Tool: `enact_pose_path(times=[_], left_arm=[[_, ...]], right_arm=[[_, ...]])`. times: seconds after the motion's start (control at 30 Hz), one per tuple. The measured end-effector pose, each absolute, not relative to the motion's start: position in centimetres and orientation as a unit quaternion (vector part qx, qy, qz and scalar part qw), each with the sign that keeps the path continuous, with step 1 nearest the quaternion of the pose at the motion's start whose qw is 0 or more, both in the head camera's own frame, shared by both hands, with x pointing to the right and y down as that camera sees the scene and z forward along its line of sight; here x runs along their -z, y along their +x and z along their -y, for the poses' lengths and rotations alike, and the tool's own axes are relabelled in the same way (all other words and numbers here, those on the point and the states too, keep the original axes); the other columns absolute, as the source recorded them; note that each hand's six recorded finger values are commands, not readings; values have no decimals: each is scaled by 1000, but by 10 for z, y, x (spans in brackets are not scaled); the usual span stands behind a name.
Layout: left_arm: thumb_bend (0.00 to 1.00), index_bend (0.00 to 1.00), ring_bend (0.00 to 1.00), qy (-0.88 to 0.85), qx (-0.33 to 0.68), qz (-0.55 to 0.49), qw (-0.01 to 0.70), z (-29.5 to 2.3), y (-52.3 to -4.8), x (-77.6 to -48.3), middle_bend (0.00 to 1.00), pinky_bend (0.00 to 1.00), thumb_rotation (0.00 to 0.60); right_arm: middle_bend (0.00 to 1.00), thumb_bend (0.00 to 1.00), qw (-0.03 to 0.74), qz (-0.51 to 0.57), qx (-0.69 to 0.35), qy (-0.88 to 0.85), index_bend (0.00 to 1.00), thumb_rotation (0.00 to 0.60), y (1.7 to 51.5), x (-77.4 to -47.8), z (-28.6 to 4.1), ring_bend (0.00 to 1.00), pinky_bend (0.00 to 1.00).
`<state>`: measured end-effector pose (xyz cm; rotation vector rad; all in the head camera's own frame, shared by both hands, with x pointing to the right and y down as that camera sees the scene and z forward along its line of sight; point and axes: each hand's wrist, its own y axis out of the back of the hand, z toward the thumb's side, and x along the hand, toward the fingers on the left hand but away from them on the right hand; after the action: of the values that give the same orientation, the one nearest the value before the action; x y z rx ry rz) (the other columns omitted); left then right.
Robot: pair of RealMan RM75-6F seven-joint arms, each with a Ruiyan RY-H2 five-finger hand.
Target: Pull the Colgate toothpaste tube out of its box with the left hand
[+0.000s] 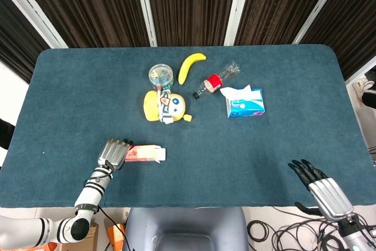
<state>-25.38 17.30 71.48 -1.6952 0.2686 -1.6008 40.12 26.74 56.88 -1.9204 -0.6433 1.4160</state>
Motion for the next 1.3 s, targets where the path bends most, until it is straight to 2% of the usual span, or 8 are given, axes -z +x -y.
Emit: enact_pose_path(times=[0.47,0.57,0.7,0.9,1.13,1.3], left_arm=[[357,415,942,-665,630,-105,387,-173,-256,-715,468,984,600],[379,459,945,-663,631,-100,389,-174,-257,-714,512,989,600],[423,565,957,-654,635,-88,400,-172,-260,-709,605,999,600],[444,616,959,-642,636,-72,422,-170,-261,-681,645,1000,600],[456,621,973,-570,656,-44,493,-157,-265,-636,653,1000,600],[456,621,982,-495,680,-32,541,-145,-270,-615,654,1000,600]], right_arm=[[50,127,329,245,-541,-734,33,600,401,-570,-267,0,244],[50,126,330,246,-539,-735,33,600,400,-569,-267,0,244],[50,127,331,248,-541,-732,35,600,402,-569,-266,0,244],[50,127,331,249,-539,-734,35,600,402,-568,-266,0,244],[50,127,332,249,-537,-735,35,600,401,-568,-266,0,244],[50,126,334,253,-532,-736,16,600,400,-566,-266,0,244]])
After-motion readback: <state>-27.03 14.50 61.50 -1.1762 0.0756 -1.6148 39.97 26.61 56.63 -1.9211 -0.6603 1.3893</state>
